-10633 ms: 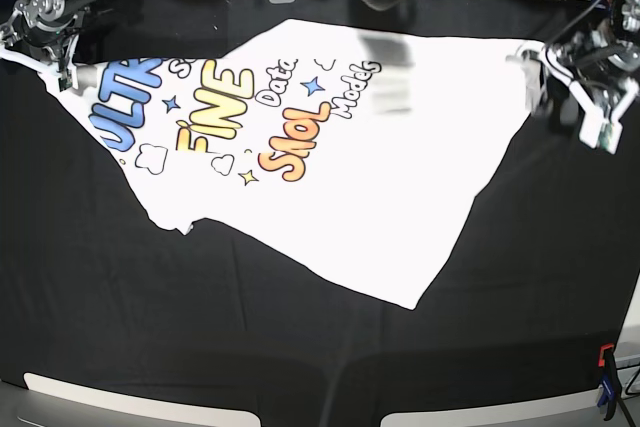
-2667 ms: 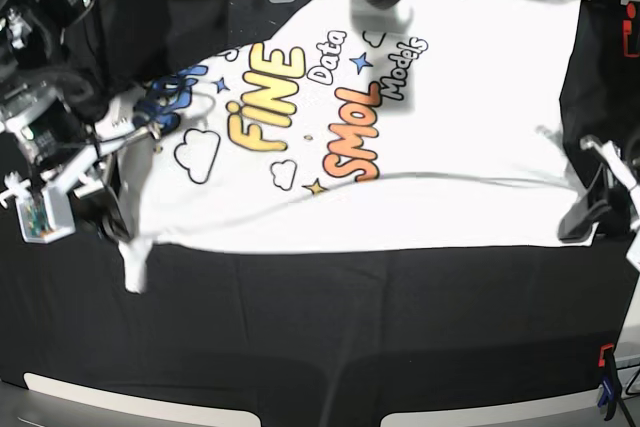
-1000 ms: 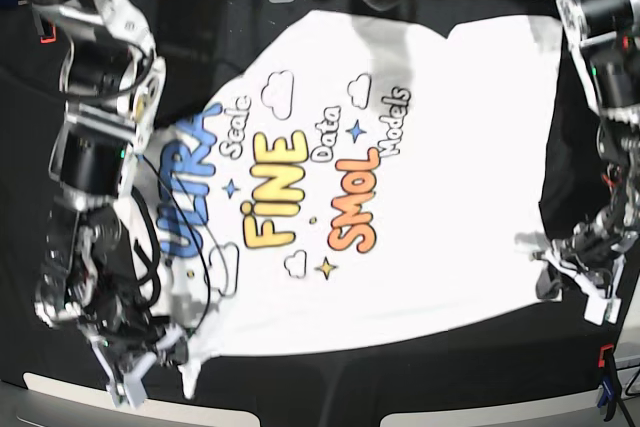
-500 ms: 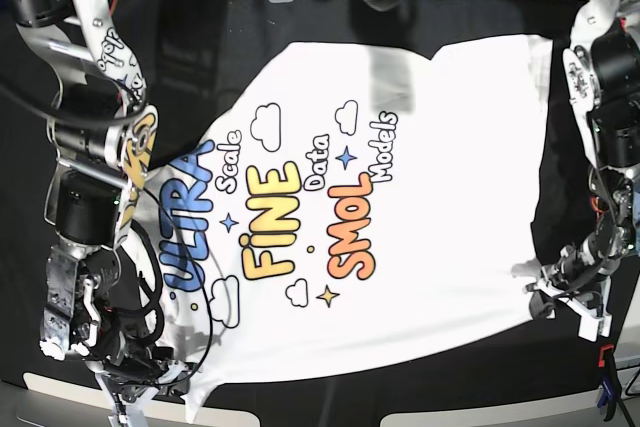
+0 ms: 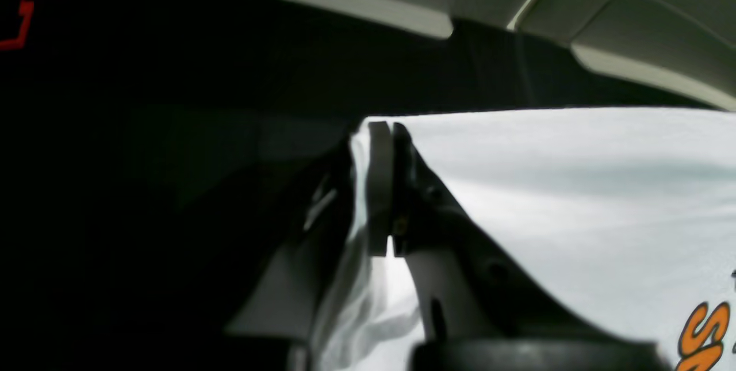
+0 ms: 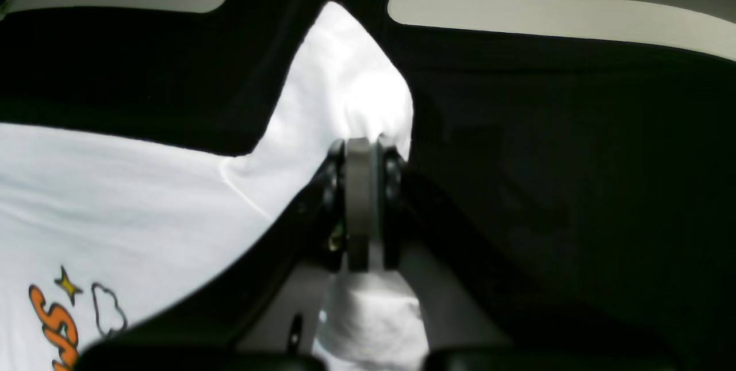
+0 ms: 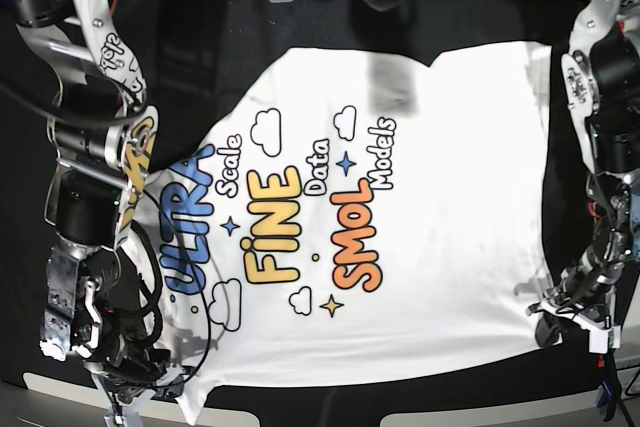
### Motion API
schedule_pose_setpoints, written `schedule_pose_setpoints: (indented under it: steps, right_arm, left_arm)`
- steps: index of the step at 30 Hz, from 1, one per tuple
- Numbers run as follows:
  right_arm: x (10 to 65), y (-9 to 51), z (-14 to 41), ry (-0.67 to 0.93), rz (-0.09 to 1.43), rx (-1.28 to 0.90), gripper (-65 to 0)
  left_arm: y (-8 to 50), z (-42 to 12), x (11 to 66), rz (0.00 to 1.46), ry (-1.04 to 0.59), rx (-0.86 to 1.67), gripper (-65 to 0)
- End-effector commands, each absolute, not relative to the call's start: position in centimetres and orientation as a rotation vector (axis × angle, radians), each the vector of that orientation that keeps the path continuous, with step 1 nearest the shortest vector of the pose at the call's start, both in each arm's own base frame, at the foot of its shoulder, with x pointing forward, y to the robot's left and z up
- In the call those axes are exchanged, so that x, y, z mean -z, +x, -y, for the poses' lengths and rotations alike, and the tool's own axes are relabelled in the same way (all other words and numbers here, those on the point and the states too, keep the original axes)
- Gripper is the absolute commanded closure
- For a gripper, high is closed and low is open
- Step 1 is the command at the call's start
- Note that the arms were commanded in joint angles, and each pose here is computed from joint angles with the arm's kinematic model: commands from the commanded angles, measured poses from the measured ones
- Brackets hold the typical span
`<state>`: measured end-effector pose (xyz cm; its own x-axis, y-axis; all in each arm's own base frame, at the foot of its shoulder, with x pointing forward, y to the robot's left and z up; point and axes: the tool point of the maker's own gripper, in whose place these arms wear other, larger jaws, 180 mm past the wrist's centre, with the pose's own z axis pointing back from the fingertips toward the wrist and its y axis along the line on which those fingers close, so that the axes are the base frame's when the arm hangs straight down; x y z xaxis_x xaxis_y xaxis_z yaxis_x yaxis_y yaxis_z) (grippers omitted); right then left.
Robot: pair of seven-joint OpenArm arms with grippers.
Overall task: Layout the t-shirt on the table in an organized manner, then fold the t-shirt properly
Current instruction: 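Lift the shirt with both grippers and drag it to straighten, then lower the shirt onto the table with both grippers and release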
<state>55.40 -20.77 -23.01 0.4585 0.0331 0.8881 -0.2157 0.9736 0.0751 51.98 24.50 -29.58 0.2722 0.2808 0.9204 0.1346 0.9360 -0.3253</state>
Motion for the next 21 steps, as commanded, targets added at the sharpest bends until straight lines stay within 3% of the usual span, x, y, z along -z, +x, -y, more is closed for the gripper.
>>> schedule_pose_setpoints:
  steps: [1, 9, 21]
  right_arm:
    - [19.2, 56.7, 21.6, 0.171, 1.183, -0.143, 0.0]
    - [19.5, 56.6, 21.6, 0.17, 1.172, -0.143, 0.0]
    - [19.5, 56.5, 21.7, 0.162, 1.169, -0.147, 0.0]
  left_arm:
    - [53.3, -24.8, 26.4, 1.382, -0.373, -0.101, 0.0]
    - [53.8, -20.5, 27.8, 1.328, -0.348, 0.047, 0.0]
    - [55.5, -20.4, 26.7, 1.324, -0.207, 0.09, 0.0]
